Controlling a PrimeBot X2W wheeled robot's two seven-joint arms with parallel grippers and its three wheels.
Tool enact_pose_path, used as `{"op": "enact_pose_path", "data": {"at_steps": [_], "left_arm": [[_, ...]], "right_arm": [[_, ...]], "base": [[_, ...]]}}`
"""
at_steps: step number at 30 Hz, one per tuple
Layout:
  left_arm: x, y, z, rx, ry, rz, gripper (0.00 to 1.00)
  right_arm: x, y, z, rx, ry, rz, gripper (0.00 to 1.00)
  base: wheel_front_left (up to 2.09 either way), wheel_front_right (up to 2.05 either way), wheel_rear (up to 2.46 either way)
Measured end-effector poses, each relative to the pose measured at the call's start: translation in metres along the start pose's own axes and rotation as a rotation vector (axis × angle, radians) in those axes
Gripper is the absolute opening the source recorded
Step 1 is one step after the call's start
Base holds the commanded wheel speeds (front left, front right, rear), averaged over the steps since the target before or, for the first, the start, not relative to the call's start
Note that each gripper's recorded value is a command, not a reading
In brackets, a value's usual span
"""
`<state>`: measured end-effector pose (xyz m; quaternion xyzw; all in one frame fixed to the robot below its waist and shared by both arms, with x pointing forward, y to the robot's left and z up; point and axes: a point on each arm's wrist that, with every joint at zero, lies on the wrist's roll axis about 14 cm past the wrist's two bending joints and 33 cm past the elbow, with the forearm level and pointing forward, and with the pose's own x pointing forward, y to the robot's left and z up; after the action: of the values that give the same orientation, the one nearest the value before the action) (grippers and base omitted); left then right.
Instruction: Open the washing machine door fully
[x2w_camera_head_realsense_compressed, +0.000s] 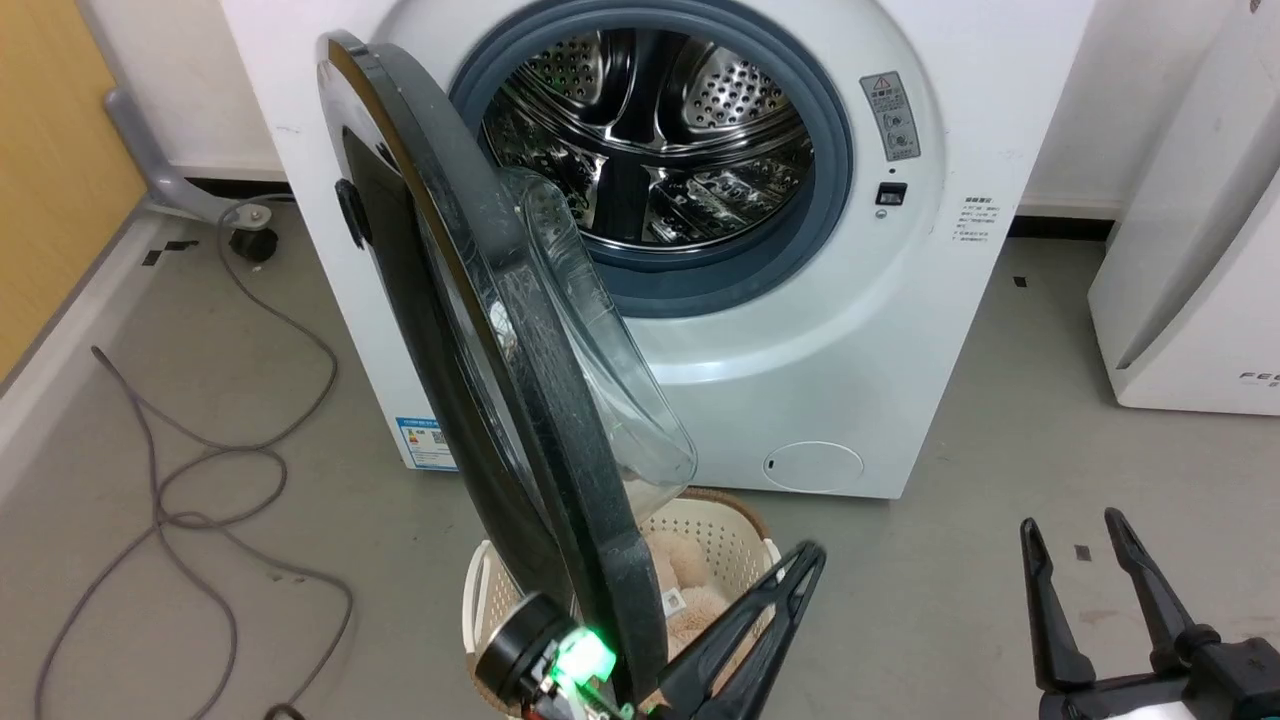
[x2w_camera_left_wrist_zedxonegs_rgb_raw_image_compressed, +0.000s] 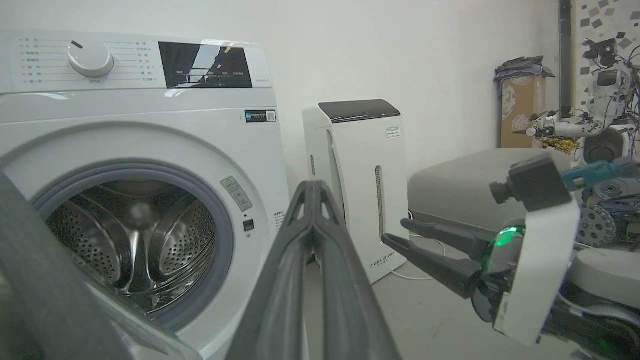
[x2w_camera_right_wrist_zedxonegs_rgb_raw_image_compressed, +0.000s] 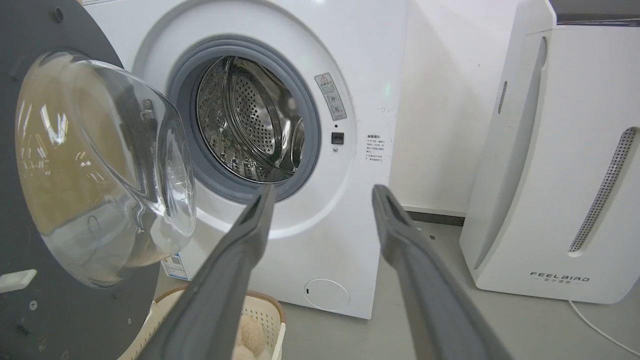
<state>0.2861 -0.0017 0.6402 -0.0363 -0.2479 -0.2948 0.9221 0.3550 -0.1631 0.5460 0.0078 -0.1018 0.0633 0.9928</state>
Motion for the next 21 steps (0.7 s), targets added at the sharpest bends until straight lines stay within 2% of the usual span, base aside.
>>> {"op": "enact_pose_path", "data": {"at_steps": [8, 21], "left_arm": [[-0.016, 0.010, -0.046, -0.034, 0.153, 0.049, 0.00], [-0.039, 0.040, -0.085, -0.036, 0.286, 0.171, 0.00]], "right_arm": [[0.001, 0.001, -0.005, -0.001, 0.014, 0.003, 1.00], [0.005, 0.005, -0.012, -0.008, 0.035, 0.020, 1.00]], "base": [[0.00, 0.00, 0.00], [0.00, 0.00, 0.00]]}}
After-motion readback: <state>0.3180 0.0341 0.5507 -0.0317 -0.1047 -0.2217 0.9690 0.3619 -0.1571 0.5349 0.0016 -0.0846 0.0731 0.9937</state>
